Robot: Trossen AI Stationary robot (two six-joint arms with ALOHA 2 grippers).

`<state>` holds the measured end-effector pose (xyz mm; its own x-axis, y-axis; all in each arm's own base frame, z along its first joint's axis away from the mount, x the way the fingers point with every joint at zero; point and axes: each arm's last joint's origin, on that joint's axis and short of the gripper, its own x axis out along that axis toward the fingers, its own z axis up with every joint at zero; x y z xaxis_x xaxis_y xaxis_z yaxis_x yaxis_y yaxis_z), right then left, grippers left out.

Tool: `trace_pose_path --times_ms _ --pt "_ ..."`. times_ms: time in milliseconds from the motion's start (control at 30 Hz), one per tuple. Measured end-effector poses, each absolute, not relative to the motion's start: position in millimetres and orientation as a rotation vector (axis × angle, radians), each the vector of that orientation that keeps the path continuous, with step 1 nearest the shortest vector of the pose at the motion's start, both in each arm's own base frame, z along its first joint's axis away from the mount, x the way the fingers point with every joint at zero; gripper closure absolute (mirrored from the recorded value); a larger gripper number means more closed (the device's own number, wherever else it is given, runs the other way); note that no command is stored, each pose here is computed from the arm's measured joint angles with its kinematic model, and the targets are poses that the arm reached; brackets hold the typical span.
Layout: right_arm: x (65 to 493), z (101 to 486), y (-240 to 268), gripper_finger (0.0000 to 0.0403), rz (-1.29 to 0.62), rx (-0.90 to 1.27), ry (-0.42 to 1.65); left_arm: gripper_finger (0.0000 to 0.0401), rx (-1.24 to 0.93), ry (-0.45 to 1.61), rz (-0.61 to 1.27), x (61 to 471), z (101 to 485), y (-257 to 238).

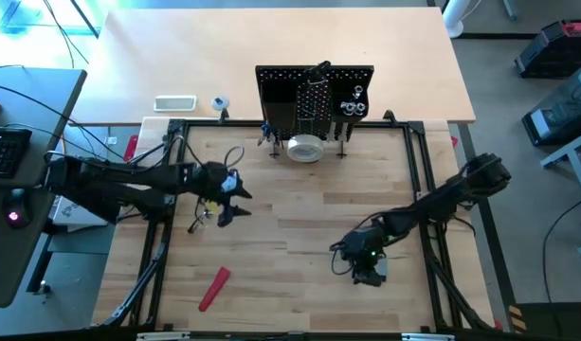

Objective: Hang tools onto peg board
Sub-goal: Put the gray allen hex keys into the left black bin on the peg board

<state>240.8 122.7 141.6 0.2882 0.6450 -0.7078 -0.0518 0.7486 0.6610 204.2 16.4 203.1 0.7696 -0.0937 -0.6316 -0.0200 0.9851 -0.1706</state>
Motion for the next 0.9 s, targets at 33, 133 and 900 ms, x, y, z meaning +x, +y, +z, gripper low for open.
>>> trace_pose_path --times_ms 33,133,900 --pt "237.9 146.1 125.3 0.0292 0.480 0.591 1.191 0.0135 -0.168 0.694 -0.049 204.7 203.2 11.2" --pt "225.0 158.6 133.5 0.0292 0.408 0.594 1.186 0.0135 -0.154 0.708 -0.067 204.6 202.5 -4.3" --pt "151.5 179.9 184.0 0.0292 -0.010 0.841 1.188 0.0135 -0.130 0.817 -0.050 174.3 186.4 -102.9"
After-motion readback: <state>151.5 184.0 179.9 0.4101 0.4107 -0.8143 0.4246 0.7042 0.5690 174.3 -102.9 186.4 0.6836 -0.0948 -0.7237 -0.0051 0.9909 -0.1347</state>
